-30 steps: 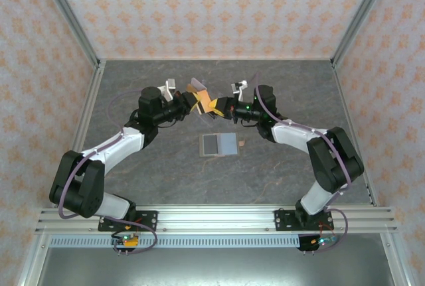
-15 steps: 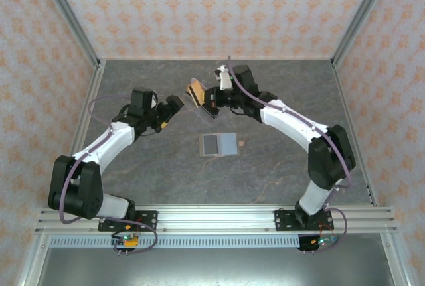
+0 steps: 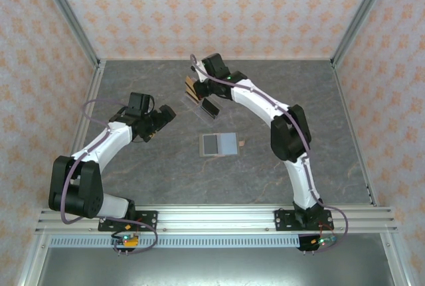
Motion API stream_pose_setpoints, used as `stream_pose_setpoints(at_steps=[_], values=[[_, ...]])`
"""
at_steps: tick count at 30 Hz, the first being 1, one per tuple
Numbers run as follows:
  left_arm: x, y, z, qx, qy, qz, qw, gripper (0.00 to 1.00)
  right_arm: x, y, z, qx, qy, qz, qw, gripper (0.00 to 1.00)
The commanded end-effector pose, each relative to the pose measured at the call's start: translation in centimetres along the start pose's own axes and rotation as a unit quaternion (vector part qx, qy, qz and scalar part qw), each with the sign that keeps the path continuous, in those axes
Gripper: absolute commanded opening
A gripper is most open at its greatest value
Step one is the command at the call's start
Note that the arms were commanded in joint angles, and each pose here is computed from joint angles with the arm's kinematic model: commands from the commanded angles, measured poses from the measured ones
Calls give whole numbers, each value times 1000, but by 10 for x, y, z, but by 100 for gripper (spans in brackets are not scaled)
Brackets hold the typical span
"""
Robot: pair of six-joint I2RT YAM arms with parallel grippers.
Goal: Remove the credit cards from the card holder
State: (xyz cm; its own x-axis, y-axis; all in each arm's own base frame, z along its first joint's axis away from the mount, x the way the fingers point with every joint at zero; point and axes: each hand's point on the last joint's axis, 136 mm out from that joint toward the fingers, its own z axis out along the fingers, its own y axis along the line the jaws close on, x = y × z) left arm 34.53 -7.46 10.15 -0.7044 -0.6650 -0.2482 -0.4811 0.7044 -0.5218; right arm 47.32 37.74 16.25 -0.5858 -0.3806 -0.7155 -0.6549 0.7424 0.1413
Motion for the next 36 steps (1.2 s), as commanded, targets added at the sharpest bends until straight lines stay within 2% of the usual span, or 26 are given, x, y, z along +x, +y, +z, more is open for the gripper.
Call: stream_pose_setpoints(at_steps=[1,22,29,36], values=[[5,17,3,-29,6,3,1000,100,2,-7,6,25,22,-36,999,0],[9,15,5,-21,18,-3,1000,100,19,-24,41,51,61,-67,995,0],[10,14,6,-18,22,-3,1000,100,17,-20,40,41,62,-57,996,21],[11,14,5,-17,23,-1,1000,100,-2,-12,10,38,47,-5,998,33]])
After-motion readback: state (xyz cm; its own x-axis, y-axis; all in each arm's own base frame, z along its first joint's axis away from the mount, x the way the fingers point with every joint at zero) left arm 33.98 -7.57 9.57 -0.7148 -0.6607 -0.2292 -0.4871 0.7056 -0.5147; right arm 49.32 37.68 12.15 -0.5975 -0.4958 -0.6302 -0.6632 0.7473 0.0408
